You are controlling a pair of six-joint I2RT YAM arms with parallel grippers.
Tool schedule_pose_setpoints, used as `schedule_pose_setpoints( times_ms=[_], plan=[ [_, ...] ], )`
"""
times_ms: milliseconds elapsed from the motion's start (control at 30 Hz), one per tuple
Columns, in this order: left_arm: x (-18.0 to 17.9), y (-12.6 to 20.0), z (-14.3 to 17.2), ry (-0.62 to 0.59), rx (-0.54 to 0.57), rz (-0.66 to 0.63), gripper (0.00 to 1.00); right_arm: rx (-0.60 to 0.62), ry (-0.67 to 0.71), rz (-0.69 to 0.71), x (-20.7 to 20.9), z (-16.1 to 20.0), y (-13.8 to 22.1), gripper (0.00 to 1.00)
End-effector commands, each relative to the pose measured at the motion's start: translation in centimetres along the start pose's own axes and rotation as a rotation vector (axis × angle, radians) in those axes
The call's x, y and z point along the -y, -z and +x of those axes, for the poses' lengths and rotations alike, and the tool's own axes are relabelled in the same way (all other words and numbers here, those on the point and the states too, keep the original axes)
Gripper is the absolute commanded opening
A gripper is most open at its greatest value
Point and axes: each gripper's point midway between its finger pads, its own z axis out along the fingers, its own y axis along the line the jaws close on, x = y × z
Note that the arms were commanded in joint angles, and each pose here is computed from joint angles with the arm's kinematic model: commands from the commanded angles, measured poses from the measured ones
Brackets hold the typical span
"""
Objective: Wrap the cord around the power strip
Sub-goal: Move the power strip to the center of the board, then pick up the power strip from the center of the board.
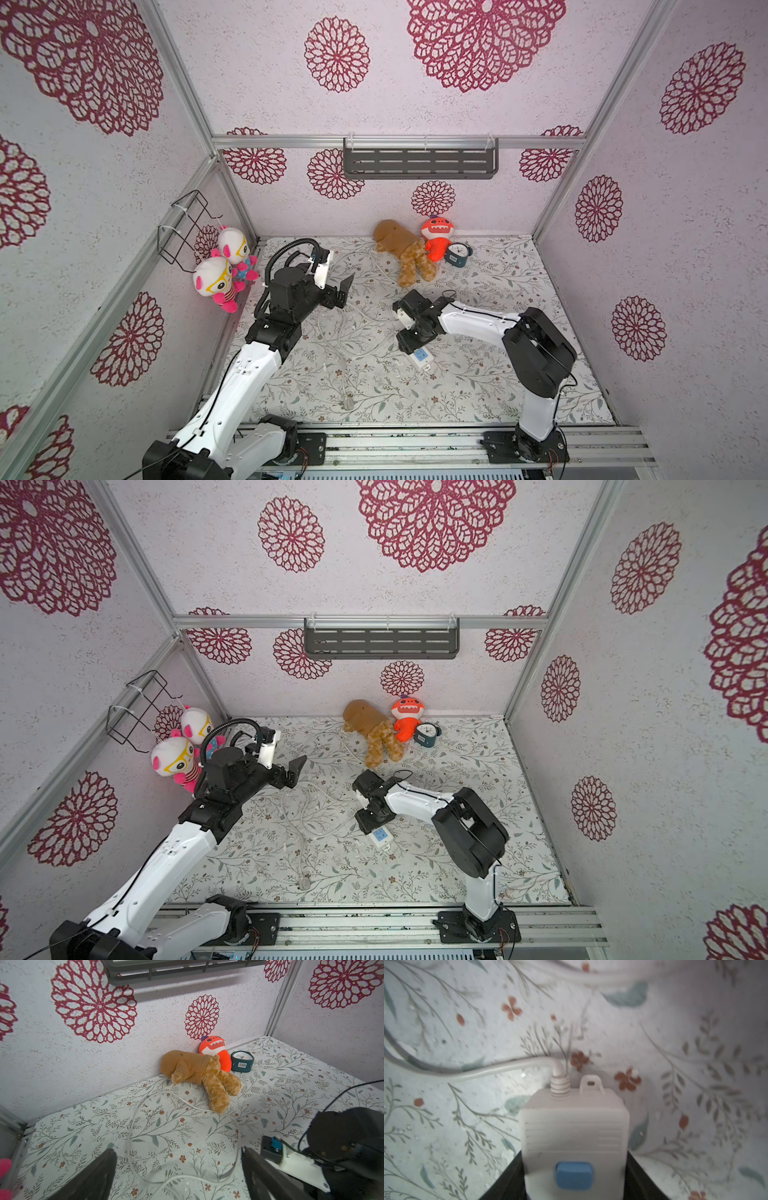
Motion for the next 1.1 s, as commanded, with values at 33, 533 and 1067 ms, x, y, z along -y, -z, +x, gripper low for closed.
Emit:
schedule_pose_setpoints(
  times_ms=[33,533,1067],
  plan=[
    [-0.1,1.1,1.1,0.002,-0.014,-0.028,0.97,-0.057,0.125,-0.045,-1.1,-0.1,-0.2,0.64],
    [0.4,2.1,0.7,0.027,0.012,-0.013,0.97,-0.057,0.213,-0.04,-0.3,3.7,2.8,0.99],
    [0.5,2.6,1.3,0.015,-0.006,-0.026,0.97,0.013,0.175,-0.047,0.7,4.3,1.5,0.91]
  ],
)
